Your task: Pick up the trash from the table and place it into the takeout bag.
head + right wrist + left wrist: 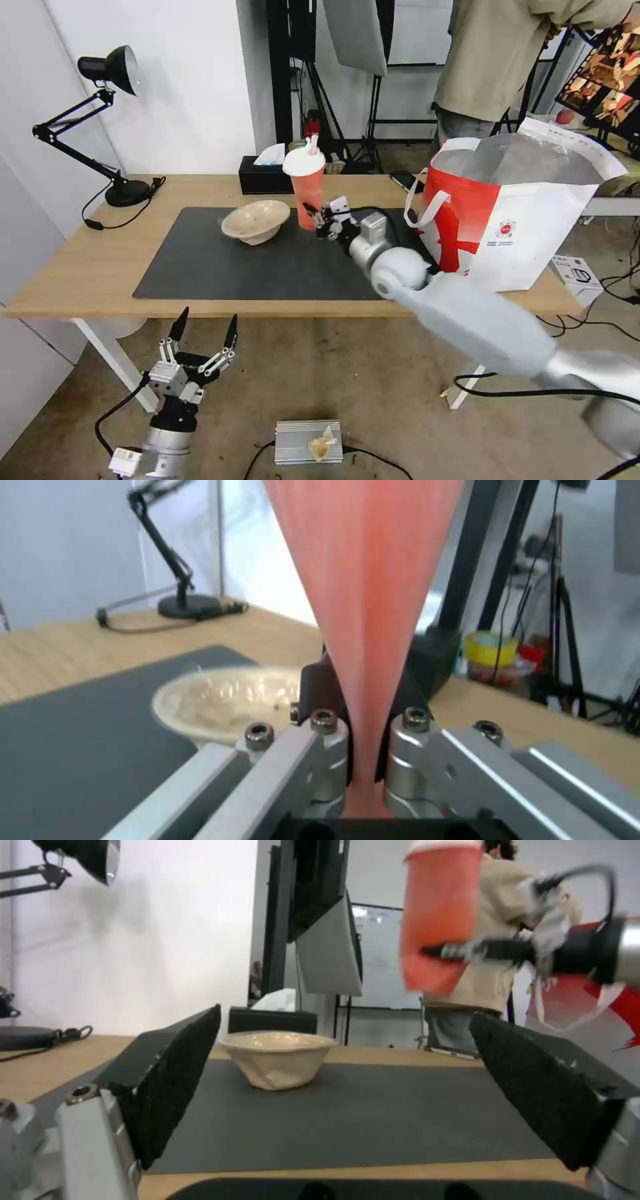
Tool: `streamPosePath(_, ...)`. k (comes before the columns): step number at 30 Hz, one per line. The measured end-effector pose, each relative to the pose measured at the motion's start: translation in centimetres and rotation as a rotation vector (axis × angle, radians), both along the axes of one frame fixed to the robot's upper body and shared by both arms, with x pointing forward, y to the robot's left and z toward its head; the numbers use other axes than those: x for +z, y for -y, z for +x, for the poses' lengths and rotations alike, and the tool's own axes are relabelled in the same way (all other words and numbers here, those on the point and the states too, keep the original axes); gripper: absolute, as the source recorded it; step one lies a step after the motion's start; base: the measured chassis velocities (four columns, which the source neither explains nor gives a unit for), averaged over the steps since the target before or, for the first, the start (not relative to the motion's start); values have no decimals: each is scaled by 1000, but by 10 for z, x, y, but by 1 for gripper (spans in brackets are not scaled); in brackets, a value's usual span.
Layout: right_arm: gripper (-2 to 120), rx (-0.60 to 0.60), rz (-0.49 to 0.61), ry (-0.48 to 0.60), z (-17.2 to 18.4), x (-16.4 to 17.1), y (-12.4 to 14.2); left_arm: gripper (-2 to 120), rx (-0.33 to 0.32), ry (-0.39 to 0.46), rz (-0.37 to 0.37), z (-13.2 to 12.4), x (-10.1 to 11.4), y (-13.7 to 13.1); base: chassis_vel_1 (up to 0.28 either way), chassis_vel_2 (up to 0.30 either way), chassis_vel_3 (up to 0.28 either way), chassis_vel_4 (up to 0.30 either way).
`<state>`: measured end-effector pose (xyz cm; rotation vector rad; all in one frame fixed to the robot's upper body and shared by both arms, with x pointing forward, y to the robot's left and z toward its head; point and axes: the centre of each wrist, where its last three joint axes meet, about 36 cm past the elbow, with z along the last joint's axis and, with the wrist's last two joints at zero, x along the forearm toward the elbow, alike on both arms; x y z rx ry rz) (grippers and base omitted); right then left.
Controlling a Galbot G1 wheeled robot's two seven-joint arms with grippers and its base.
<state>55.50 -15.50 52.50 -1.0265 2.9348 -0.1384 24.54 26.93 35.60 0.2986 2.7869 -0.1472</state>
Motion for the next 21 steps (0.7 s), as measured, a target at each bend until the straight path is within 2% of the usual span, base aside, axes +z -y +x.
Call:
streamPosePath(5,2,28,-16,50,-28,41,26,100,-9,2,8,-4,5,0,0,0,0,0)
streamPosePath(14,2,20,-38,134,-54,90,70,100,-29,16,20,-9,10,-1,0,0,0,0)
streamPosePath(18,2,-6,-95,208,-75,128,117,100,-36,28,26,-10,14,-1,0,0,0,0)
streamPosePath(19,2,-6,-95,208,-75,128,117,100,-36,28,26,-10,14,-1,0,0,0,0)
streamPosePath(21,2,-18,-126,243,-84,146,136,100,-39,29,29,-10,15,-2,0,0,0,0)
